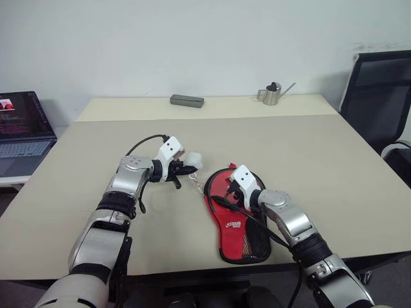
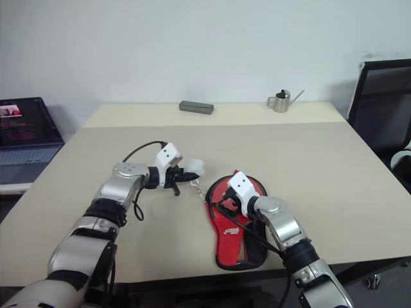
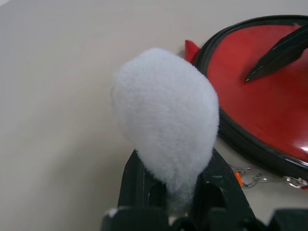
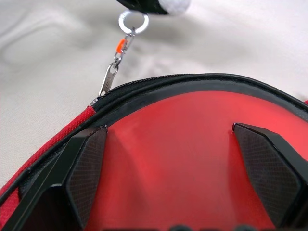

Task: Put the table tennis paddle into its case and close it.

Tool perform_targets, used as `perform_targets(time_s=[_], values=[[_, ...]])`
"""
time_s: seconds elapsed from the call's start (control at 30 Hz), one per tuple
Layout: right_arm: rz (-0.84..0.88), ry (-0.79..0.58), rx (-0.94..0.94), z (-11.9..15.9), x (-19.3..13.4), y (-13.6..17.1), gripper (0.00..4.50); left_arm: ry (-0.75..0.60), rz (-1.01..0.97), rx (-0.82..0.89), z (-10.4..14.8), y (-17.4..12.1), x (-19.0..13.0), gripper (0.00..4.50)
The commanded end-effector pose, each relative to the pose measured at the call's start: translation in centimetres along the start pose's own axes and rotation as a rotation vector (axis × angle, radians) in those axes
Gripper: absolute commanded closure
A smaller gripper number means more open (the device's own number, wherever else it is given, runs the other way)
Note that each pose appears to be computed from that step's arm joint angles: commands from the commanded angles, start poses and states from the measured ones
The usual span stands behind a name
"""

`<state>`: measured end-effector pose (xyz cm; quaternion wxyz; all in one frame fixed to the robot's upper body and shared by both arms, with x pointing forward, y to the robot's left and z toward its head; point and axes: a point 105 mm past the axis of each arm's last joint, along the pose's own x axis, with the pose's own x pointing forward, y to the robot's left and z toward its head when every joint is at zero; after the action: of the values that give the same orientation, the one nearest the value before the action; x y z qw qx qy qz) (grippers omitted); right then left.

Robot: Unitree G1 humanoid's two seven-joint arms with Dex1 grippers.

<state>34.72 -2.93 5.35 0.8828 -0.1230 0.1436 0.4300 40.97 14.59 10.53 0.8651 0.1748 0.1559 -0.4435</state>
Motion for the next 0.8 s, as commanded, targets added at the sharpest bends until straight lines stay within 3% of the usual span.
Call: perform_targets(time_s=[0.03, 0.33, 0.8], values=[[-0.022, 0.355, 0.143, -10.8, -1.5, 1.1, 0.00, -0.055, 0.064, 0.090, 3.2, 1.4, 0.0, 4.28], [-0.028, 0.356, 0.152, -10.8, -1.4, 1.5, 0.00, -0.031, 0.122, 0.140, 4.0, 1.8, 2.0, 4.28], [-0.017, 0.367, 0.179, -11.3, -2.0, 3.5, 0.00, -0.049, 0.223, 0.221, 7.6, 1.8, 4.6, 4.28]])
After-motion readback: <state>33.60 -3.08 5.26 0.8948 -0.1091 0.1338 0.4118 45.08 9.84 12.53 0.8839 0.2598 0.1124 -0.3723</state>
